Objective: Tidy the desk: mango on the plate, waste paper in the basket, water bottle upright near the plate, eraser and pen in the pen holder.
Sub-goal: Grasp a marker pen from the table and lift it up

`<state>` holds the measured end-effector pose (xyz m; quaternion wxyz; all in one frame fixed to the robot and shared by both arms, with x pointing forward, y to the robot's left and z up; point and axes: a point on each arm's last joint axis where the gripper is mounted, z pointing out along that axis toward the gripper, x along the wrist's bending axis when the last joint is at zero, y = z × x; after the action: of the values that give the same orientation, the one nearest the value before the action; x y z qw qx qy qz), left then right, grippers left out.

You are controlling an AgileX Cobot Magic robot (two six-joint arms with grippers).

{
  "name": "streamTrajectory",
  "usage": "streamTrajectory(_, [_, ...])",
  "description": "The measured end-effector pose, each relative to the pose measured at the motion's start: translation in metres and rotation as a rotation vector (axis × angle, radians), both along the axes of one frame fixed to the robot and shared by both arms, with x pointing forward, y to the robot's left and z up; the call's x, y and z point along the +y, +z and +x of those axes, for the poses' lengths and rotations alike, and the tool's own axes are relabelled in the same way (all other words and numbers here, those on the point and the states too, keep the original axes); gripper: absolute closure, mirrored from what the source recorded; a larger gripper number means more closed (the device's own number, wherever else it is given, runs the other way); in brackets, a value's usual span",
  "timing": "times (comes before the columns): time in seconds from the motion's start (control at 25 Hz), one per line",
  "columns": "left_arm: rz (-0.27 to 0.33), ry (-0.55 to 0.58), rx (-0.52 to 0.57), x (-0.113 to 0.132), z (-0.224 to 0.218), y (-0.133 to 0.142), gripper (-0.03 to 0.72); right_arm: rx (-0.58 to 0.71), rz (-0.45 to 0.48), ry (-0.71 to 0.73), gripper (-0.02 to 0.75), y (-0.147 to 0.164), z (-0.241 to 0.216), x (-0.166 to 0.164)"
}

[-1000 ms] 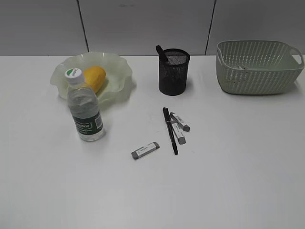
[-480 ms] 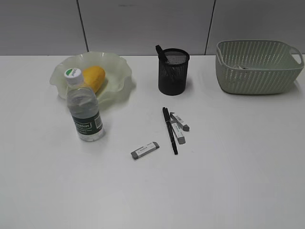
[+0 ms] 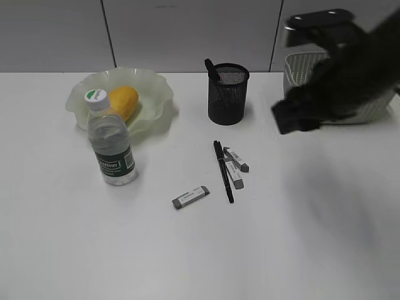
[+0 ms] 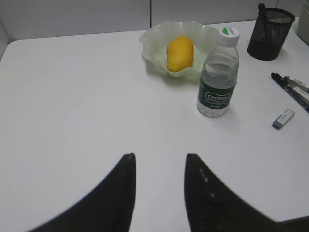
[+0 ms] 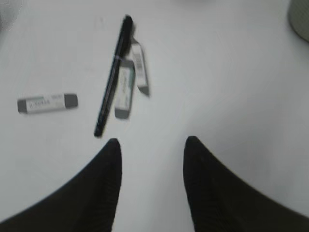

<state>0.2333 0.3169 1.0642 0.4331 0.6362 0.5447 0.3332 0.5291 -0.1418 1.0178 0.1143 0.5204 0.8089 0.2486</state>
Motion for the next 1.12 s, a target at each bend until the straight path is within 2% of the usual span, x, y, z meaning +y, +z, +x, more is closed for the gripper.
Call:
streamTrajectory(0.2, [0.000,0.000,0.000,0.000,0.000,0.000,0.432,0.131,0.025,0.018,0.390,-0.042,0.066,0.061])
streamTrajectory(0.4, [0.000,0.000,0.000,0.000,0.000,0.000,0.433,0.262,-0.004,0.013,0.390,-0.086,0.101,0.088])
streamTrajectory(0.64, [0.000,0.000,0.000,0.000,0.000,0.000,0.446,0.360,-0.037,-0.015,0.390,-0.123,0.111,0.098])
streamTrajectory(1.0, [0.000,0.000,0.000,0.000,0.000,0.000,0.447,0.385,-0.069,-0.022,0.392,-0.141,0.112,0.097])
streamTrajectory(1.12, [0.000,0.000,0.000,0.000,0.000,0.000,0.447,0.382,-0.072,-0.021,0.449,-0.143,0.113,0.097])
